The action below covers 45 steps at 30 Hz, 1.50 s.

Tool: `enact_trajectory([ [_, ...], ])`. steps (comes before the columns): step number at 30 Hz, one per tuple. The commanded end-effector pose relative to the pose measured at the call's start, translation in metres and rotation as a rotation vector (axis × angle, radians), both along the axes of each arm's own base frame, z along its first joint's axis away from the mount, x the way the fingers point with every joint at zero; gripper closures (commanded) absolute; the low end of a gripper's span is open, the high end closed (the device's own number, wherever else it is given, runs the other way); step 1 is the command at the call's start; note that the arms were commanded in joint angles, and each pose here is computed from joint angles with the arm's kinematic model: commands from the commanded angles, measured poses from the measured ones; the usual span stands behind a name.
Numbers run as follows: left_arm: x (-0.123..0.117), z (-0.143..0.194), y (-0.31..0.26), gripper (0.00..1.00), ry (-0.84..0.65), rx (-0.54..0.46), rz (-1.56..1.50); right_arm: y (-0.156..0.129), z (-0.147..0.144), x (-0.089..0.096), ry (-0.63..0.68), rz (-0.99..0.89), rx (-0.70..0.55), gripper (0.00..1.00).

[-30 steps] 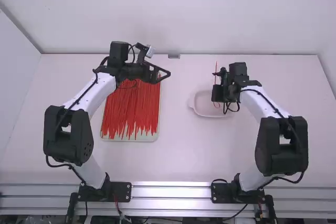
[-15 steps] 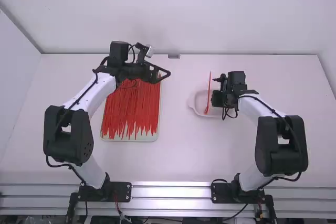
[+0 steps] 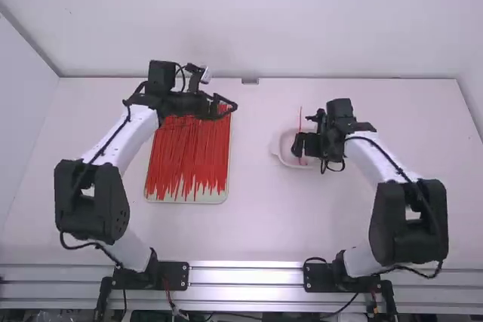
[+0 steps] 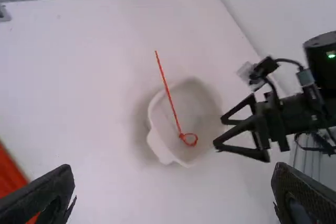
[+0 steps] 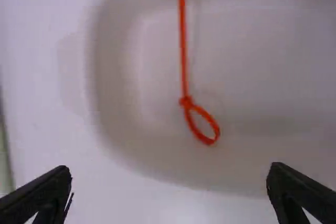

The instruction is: Fasten the cable tie

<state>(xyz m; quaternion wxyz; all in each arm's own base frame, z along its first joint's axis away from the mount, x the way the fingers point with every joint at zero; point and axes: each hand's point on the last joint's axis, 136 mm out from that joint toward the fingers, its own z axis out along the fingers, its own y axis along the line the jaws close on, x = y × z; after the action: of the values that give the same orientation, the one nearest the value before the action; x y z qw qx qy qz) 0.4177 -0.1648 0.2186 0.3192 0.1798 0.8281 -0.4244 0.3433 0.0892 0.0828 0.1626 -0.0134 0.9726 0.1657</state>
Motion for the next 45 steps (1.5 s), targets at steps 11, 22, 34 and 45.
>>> enact_trajectory([
  [11, -0.043, 0.083, 0.030, 0.02, -0.151, 0.076, 0.099, 0.012, 0.114, -0.014, -0.255, 0.044, 0.026, 0.01],
  [22, -0.047, 0.089, 0.057, 0.15, -0.288, 0.156, 0.236, -0.059, 0.119, -0.008, -0.437, -0.060, -0.172, 0.15],
  [34, -0.062, 0.101, 0.089, 0.37, -0.502, 0.250, 0.441, -0.086, 0.131, -0.023, -0.661, -0.176, -0.272, 0.39],
  [45, -0.092, 0.095, 0.129, 0.62, -0.641, 0.336, 0.685, -0.086, 0.141, -0.044, -0.912, -0.213, -0.252, 0.64],
])
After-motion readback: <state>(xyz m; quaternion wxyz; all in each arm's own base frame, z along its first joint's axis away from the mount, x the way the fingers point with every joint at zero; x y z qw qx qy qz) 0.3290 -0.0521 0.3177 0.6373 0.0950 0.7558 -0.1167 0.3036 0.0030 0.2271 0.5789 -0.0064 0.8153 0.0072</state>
